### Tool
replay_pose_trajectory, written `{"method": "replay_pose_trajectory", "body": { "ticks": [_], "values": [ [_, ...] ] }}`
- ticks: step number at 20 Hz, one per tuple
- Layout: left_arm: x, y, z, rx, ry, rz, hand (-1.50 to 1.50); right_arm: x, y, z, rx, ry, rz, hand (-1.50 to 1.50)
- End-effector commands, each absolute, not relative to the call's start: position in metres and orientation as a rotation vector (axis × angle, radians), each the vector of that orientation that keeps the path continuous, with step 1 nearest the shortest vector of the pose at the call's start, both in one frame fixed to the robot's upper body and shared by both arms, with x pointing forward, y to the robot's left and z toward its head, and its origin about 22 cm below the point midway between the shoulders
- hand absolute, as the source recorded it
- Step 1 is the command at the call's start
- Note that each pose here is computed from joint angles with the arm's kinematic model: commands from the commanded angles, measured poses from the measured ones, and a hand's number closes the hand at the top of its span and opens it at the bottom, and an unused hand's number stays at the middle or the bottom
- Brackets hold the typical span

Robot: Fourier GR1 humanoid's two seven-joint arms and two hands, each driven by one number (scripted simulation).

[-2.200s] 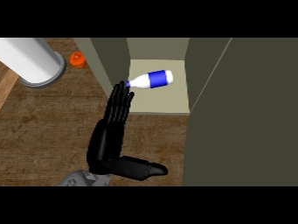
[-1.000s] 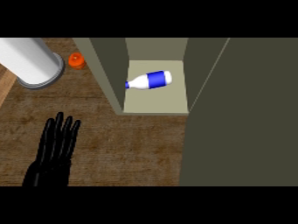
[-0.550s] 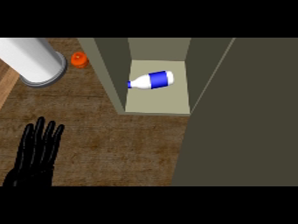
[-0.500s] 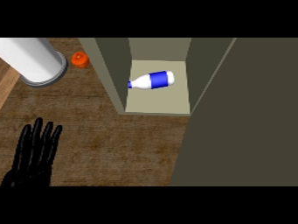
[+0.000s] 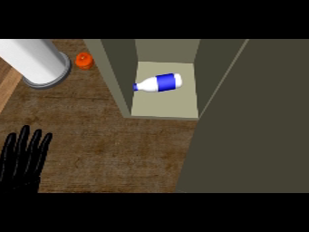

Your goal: Pick up the bottled water, place it into the cabinet and close the cabinet

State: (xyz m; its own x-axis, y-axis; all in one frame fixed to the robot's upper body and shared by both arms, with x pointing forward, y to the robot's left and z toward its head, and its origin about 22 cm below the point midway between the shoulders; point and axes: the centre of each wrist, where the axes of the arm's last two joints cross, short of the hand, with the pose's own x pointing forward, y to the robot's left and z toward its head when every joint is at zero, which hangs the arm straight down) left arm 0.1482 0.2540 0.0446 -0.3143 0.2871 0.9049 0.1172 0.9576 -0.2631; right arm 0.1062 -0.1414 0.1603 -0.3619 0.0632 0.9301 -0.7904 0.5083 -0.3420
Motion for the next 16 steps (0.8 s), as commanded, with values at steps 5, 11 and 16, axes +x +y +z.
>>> {"method": "replay_pose_trajectory", "body": {
  "ticks": [5, 11, 16],
  "values": [
    [0.143, 0.263, 0.047, -0.320, -1.898, 0.159, -1.50, 0.116, -0.104, 0.168, 0.621, -1.777, 0.941, 1.50],
    [0.143, 0.267, 0.046, -0.333, -1.892, 0.159, -1.50, 0.119, -0.104, 0.169, 0.638, -1.777, 0.973, 1.50],
    [0.143, 0.275, 0.048, -0.322, -1.895, 0.143, -1.50, 0.125, -0.106, 0.165, 0.647, -1.753, 0.938, 1.50]
  ]
}}
